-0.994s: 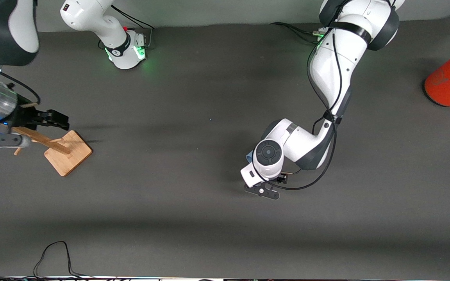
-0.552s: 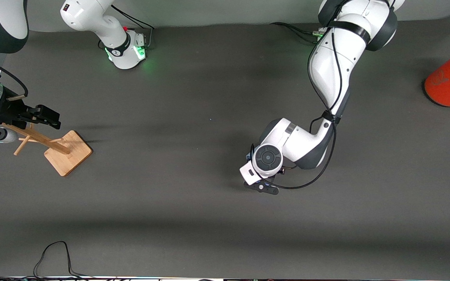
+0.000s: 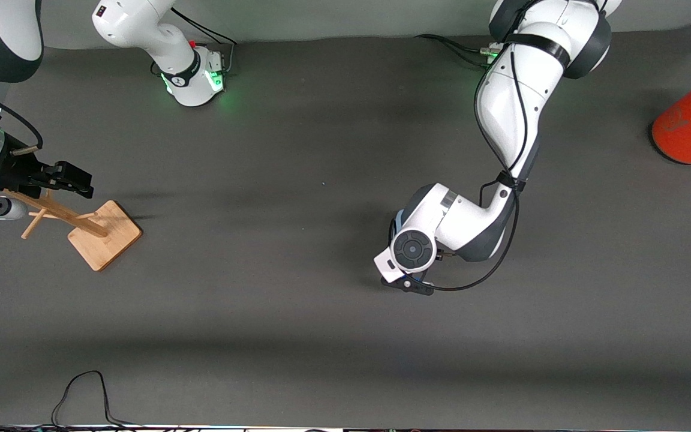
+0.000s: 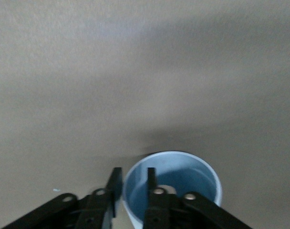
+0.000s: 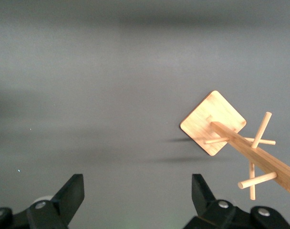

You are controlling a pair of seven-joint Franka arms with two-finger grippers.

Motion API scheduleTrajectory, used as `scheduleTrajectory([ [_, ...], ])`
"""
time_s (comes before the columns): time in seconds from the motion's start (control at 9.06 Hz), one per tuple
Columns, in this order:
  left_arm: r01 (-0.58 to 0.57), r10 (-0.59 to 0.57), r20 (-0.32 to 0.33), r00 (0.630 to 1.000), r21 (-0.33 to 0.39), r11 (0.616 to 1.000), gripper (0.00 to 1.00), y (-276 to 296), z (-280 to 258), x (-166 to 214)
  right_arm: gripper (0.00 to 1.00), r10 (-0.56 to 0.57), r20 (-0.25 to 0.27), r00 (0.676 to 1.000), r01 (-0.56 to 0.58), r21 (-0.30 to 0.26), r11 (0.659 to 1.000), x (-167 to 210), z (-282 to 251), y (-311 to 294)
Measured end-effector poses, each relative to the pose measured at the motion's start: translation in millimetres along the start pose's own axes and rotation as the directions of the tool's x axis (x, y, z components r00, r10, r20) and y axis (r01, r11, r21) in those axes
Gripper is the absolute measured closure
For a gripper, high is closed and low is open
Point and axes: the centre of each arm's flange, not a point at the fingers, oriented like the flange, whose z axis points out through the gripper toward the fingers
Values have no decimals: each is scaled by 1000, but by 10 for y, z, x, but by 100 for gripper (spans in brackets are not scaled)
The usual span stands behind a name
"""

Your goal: Rotate and upright cup with both arms

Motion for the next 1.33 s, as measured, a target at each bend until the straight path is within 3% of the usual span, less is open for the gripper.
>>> scheduleTrajectory([
  [0.11,7,-6,32,999,-17,1000,95,13,-20,-34,0,-11,11,1000,11,11,1000,36,56,-17],
  [0.44,39,-33,84,996,-74,996,95,-70,-336,-66,0,-44,45,998,42,35,999,35,117,6],
  [0.66,75,-74,12,997,-99,992,95,-34,-911,-134,0,-60,44,997,58,55,997,-65,17,48],
  [0.77,102,-109,-51,993,-119,988,95,45,-1264,-223,0,-65,45,997,62,65,996,-114,-11,67],
  [0.99,149,-177,-276,945,-119,982,95,301,-2005,-469,0,-79,46,996,75,76,994,-206,22,33],
  [1.1,207,-221,-391,893,-77,975,95,616,-2131,-624,0,-86,34,996,83,78,993,-250,78,-5],
  [1.33,269,-235,-569,788,-26,963,95,1408,-1747,-861,0,-89,-2,996,89,79,993,-417,198,-29],
])
